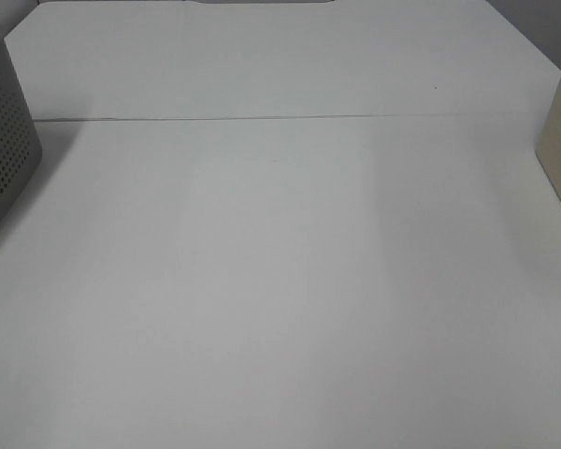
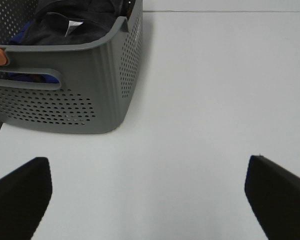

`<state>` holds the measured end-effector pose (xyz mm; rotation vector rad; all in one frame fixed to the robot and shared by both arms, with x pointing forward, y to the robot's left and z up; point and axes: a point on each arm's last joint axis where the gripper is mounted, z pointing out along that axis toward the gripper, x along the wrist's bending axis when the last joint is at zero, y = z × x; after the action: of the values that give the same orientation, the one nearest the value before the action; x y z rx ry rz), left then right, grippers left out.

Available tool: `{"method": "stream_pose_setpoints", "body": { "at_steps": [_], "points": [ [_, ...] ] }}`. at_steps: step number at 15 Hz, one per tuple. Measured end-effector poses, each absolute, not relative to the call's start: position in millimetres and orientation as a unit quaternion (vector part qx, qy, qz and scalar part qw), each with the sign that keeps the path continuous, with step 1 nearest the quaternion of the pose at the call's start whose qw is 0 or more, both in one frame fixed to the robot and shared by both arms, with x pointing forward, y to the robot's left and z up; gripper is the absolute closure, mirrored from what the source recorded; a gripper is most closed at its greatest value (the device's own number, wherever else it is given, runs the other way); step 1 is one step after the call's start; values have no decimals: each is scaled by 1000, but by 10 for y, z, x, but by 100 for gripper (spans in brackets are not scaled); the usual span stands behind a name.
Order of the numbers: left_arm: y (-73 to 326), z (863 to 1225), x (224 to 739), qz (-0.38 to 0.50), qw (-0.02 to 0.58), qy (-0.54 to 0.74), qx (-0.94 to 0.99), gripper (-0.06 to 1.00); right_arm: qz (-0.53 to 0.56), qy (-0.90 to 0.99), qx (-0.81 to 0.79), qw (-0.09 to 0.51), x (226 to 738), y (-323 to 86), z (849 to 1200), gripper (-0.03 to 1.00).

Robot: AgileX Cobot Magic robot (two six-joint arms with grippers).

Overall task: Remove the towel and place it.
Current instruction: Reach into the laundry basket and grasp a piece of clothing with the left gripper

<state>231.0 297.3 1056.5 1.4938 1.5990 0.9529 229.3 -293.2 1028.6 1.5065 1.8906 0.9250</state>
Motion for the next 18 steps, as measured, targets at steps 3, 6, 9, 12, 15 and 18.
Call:
{"method": "stream_pose_setpoints", "body": {
  "at_steps": [3, 6, 9, 12, 15, 18],
  "points": [
    [2984, 10565, 2309, 376, 363, 623, 582, -5, 344, 703, 560, 273, 2293, -2932, 10286, 28],
    [2984, 10565, 2309, 376, 363, 623, 582, -5, 344, 703, 560, 273, 2293, -2932, 10286, 28],
    [2984, 10565, 2309, 376, 363, 623, 582, -5, 344, 703, 560, 273, 2293, -2932, 10286, 28],
    [2984, 10565, 2309, 376, 363, 623, 582, -5, 344, 703, 560, 273, 2293, -2932, 10286, 28],
    [2984, 10565, 2309, 376, 363, 623, 582, -5, 344, 703, 560, 273, 2293, -2932, 10286, 28],
    [2983, 10564, 2301, 377, 365, 622, 581, -5, 344, 703, 560, 273, 2293, -2932, 10286, 28]
  ]
}}
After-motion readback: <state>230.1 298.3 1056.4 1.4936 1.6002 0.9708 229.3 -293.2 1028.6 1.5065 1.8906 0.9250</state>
